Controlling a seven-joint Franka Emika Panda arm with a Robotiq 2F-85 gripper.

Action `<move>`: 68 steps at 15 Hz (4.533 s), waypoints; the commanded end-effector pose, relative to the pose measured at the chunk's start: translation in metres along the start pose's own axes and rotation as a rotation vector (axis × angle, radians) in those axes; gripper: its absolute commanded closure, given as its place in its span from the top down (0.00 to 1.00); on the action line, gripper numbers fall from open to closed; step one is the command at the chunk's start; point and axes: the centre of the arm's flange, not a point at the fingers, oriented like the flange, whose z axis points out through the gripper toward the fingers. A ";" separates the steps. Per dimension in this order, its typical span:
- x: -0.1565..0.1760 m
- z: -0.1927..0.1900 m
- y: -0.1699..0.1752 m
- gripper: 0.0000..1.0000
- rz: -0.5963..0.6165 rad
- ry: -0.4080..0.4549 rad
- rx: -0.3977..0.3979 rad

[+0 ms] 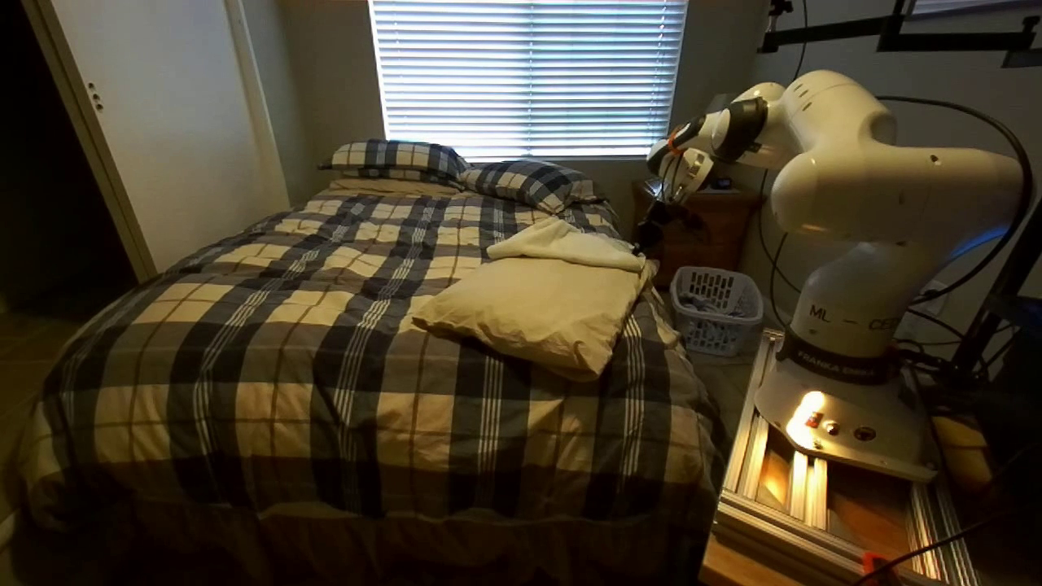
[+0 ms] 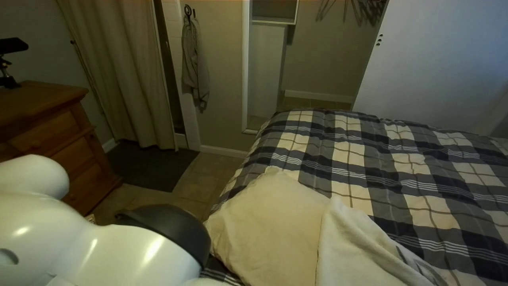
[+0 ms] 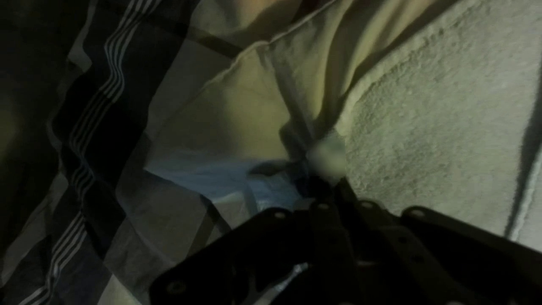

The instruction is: Fold the towel

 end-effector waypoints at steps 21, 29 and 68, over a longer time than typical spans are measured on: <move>0.027 -0.058 -0.064 0.01 -0.052 -0.052 -0.190; 0.070 -0.058 -0.139 0.01 -0.171 -0.119 -0.301; 0.065 0.016 -0.390 0.01 -0.751 -0.184 -0.159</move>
